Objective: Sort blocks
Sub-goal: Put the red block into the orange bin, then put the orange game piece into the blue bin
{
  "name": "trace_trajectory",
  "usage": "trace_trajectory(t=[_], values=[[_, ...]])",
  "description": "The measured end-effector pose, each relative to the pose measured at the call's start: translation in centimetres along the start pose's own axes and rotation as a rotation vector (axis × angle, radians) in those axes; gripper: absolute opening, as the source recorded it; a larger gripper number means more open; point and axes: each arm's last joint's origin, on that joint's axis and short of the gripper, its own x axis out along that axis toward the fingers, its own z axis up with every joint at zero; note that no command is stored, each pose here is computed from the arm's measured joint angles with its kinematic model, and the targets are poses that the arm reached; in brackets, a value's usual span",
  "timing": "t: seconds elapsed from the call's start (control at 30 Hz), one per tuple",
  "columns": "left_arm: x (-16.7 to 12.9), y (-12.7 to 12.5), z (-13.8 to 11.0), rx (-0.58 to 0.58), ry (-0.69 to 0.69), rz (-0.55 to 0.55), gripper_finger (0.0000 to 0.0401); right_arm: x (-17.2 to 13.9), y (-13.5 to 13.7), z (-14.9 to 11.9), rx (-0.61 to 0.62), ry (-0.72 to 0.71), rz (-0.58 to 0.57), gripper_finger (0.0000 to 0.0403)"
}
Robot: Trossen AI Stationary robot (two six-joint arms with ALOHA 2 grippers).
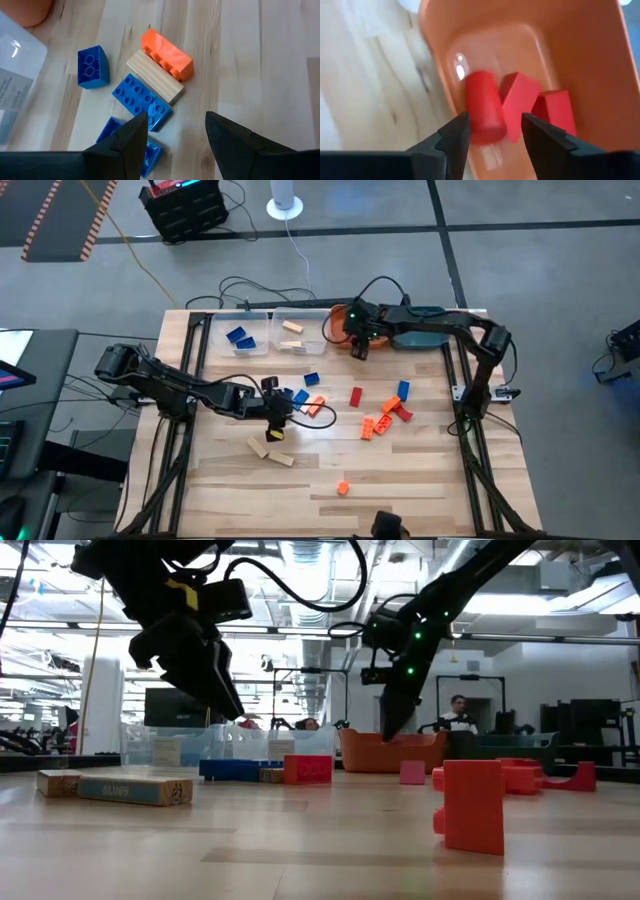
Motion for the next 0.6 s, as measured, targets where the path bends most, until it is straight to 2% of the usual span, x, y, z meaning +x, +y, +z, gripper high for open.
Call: trace_trajectory(t=[0.17,0.27,0.4,0.53,0.6], values=[[0.0,0.0,0.1,-0.01,-0.015,-0.002,0.0192,-3.6,0.1,0.0,-0.011,-0.036,-0.003,0.0217],[0.0,0.0,0.2,-0.024,-0.022,-0.004,0.0192,-6.4,1.3,-0.2,-0.01,-0.061,0.015,0.0218],[0.0,0.0,0.1,-0.04,-0.012,-0.005,0.0192,-9.3,4.7,-2.0,-0.077,-0.052,0.077,0.0218],[0.0,0.0,0.1,-0.038,-0.005,-0.008,0.0192,-10.6,9.1,-5.2,-0.231,0.013,0.16,0.0218],[0.0,-0.1,0.2,-0.028,-0.015,-0.009,0.0192,-10.9,11.1,-6.7,-0.272,0.035,0.194,0.0218]])
